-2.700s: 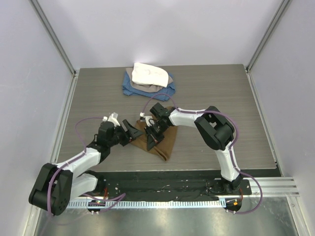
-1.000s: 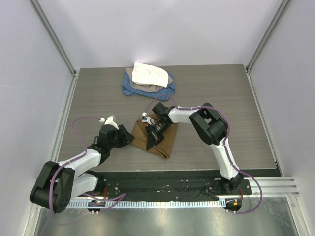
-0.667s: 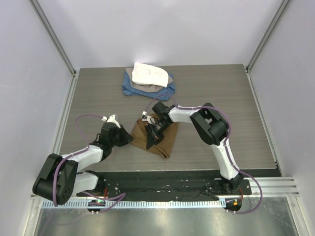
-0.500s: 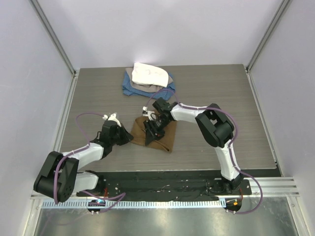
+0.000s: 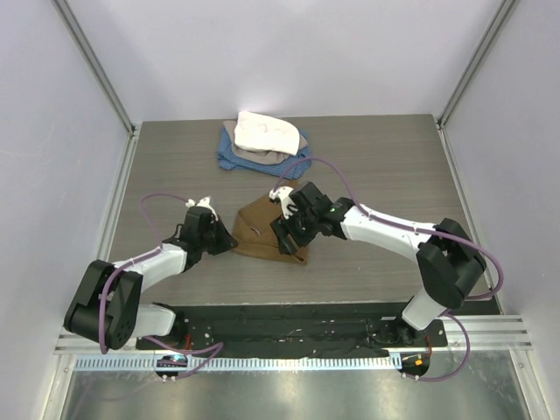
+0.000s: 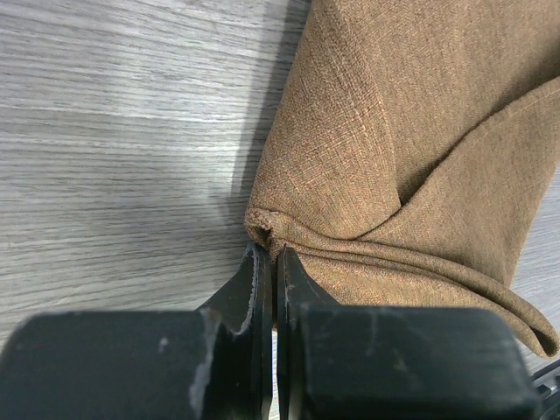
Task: Fold the napkin, place the utensils inside, and roll it up
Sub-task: Roll the napkin with the utensil
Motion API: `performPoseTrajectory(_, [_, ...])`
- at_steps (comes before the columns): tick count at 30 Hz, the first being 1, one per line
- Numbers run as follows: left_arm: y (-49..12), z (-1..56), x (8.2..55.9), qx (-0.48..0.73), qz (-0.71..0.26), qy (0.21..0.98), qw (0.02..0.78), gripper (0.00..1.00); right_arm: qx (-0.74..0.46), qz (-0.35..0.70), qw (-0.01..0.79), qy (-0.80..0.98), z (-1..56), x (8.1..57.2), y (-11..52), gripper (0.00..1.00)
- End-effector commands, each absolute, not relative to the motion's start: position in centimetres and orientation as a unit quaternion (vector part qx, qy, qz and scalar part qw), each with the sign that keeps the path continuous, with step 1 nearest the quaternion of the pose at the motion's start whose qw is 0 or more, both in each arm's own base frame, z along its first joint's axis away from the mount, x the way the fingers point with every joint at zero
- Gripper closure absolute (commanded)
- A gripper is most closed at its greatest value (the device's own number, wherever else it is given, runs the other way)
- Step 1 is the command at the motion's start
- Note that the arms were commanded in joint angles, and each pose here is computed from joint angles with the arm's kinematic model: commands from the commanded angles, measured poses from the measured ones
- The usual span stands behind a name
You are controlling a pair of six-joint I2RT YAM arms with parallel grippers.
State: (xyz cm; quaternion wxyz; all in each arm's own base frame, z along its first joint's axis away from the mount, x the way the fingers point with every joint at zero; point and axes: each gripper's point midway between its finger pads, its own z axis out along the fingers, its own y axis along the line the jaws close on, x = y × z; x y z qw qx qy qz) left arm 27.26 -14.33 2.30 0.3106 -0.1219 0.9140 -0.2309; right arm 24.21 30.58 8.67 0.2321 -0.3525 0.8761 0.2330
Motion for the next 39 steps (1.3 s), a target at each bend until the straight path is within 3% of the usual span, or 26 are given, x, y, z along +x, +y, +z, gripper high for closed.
performPoseTrajectory(1, [-14.1,2.4,27.3,-0.113,-0.219,0.922,0.298,1.00,-0.365,0.193,0.271,0.870,8.2,24.7,29.5,0.31])
performPoseTrajectory(11, [-14.3,2.4,27.2,-0.110,-0.221,0.923,0.293,1.00,-0.382,0.201,0.239,0.869,5.8,23.1,29.9,0.39])
performPoseTrajectory(25, [-14.2,2.6,26.8,-0.112,-0.218,0.927,0.283,1.00,-0.394,0.206,0.199,0.873,5.0,23.4,30.7,0.90])
performPoseTrajectory(39, [-12.5,2.9,26.7,-0.114,-0.168,0.938,0.281,1.00,-0.359,0.336,0.058,0.869,4.6,21.6,31.3,0.92])
